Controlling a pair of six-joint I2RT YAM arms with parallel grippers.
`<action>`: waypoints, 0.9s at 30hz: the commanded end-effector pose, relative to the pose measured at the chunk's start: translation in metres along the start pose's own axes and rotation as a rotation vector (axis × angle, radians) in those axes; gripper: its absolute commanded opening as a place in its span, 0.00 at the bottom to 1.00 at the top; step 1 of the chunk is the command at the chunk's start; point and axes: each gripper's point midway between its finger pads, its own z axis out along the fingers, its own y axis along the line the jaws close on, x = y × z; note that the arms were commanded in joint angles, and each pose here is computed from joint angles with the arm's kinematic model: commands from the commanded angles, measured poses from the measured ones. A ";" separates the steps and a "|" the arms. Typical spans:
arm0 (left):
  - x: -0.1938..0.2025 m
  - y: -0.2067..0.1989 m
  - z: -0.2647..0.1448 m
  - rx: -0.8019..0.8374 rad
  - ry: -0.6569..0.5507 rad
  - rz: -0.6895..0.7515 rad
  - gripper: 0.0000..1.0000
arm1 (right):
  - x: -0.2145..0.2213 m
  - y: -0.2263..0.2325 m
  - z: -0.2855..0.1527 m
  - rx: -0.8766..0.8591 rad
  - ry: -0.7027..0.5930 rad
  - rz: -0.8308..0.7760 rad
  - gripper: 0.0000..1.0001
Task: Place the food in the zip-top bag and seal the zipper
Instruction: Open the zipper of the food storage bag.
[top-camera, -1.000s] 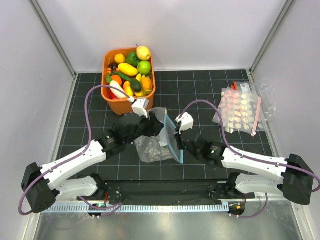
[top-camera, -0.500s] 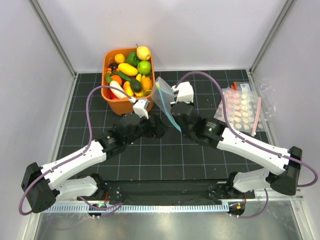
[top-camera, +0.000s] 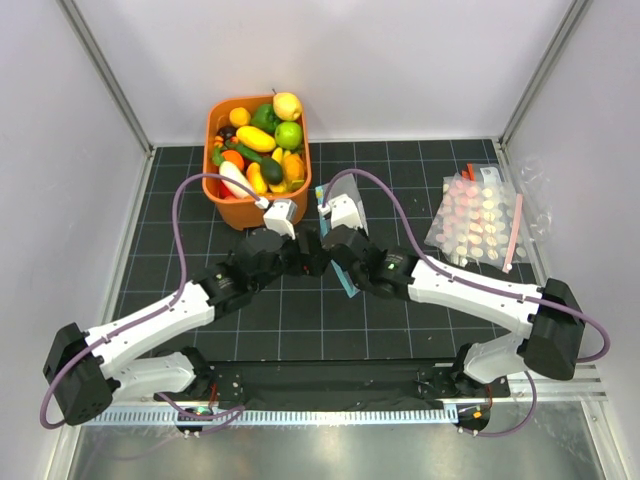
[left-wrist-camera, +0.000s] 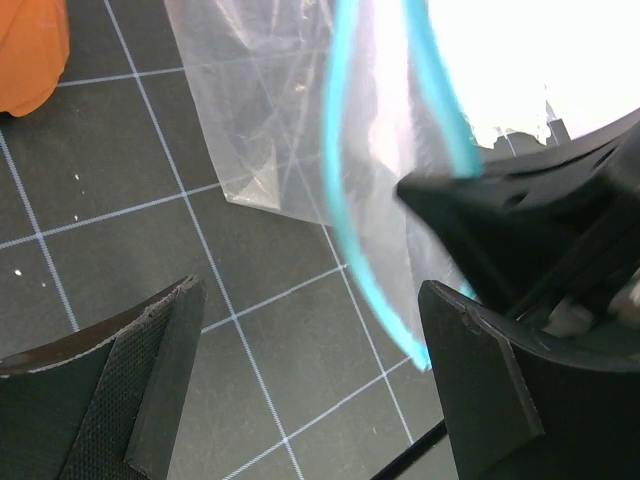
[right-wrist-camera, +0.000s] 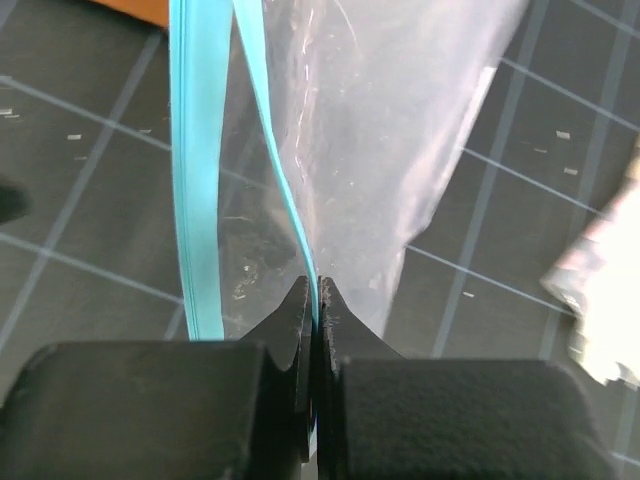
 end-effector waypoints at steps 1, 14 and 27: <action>-0.011 -0.006 0.003 0.023 -0.041 0.007 0.91 | -0.020 0.023 -0.005 -0.130 -0.077 0.077 0.01; -0.009 0.006 0.007 -0.051 -0.038 0.002 0.91 | -0.030 0.037 -0.025 -0.287 -0.166 0.177 0.01; -0.007 0.003 0.014 -0.039 -0.026 0.013 0.55 | -0.036 0.050 -0.042 -0.421 -0.205 0.195 0.01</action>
